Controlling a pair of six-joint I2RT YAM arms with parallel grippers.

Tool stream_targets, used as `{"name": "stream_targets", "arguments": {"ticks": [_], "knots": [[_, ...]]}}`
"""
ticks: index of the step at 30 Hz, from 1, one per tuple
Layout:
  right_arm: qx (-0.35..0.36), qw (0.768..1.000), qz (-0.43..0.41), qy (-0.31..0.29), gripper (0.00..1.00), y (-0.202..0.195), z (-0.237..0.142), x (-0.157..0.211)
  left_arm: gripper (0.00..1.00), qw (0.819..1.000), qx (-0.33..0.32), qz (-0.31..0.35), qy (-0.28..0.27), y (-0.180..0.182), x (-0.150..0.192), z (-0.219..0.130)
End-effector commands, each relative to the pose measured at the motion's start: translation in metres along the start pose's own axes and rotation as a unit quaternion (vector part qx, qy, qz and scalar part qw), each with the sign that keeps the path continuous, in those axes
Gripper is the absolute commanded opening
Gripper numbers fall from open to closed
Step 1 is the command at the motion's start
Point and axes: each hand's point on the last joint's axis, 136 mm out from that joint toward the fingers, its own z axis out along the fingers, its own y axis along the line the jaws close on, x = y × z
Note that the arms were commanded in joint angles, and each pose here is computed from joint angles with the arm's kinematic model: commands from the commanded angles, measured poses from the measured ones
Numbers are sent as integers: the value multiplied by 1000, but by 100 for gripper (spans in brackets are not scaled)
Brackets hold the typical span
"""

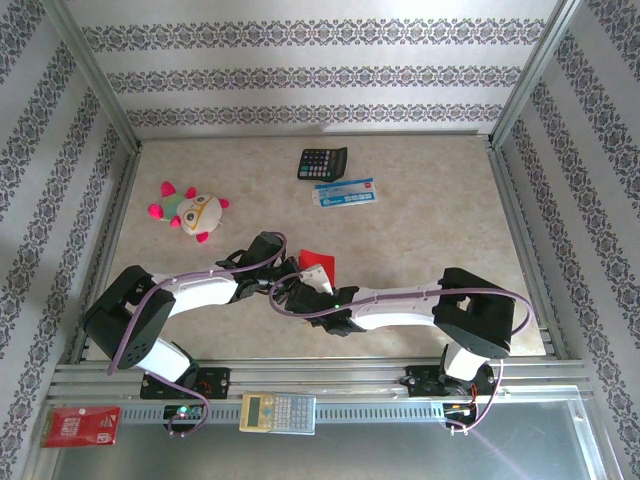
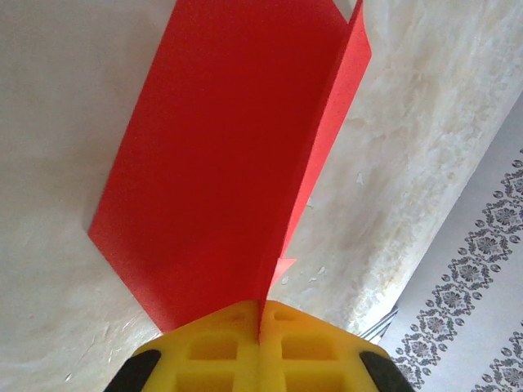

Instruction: Fold a paper plane with a square sheet of paper (pick it up from the middle)

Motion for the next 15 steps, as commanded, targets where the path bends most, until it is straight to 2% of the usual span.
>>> {"name": "stream_targets", "arguments": {"ticks": [1,15], "knots": [[22,1000,-6,-13,35,-1,0,-6,0,1000,-3,-9,3,-2,4,-5],[36,999,-10,-9,26,-4,5,-4,0,1000,-5,-7,6,2,6,-3]]}}
